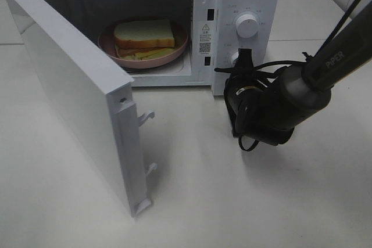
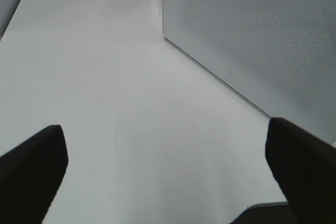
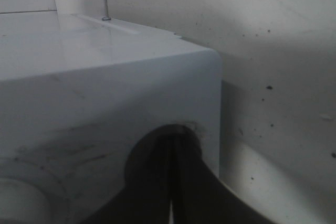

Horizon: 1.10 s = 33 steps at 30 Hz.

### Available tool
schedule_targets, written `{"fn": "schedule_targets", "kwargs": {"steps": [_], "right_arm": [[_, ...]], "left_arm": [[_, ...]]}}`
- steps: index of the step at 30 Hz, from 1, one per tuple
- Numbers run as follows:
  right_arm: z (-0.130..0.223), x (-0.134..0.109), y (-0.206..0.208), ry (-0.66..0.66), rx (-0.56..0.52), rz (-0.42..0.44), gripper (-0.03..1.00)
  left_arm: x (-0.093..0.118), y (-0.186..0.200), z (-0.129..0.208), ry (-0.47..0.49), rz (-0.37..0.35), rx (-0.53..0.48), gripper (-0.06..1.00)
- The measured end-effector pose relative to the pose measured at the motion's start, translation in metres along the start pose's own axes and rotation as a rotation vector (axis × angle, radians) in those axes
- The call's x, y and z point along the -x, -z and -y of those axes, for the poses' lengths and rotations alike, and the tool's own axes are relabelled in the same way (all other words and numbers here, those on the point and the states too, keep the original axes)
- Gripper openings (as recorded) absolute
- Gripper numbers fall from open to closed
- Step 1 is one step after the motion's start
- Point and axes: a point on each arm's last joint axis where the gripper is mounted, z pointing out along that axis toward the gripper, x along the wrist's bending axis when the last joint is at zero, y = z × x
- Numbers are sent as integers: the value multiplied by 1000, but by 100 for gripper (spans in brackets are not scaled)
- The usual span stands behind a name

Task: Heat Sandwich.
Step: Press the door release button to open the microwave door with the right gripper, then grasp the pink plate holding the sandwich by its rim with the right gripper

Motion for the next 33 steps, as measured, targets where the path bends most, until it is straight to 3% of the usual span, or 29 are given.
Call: {"fn": "schedule_targets", "kwargs": {"steps": [20, 26, 33], "right_arm": [[-15, -21, 38, 95, -124, 56, 1], [-21, -16, 58, 191, -174, 162, 1], [-20, -29, 77, 352, -256, 199, 1]], "left_arm": [[0, 0, 0, 0, 0, 0, 97], [0, 0, 0, 0, 0, 0, 97], [0, 0, 0, 0, 0, 0, 97]]}}
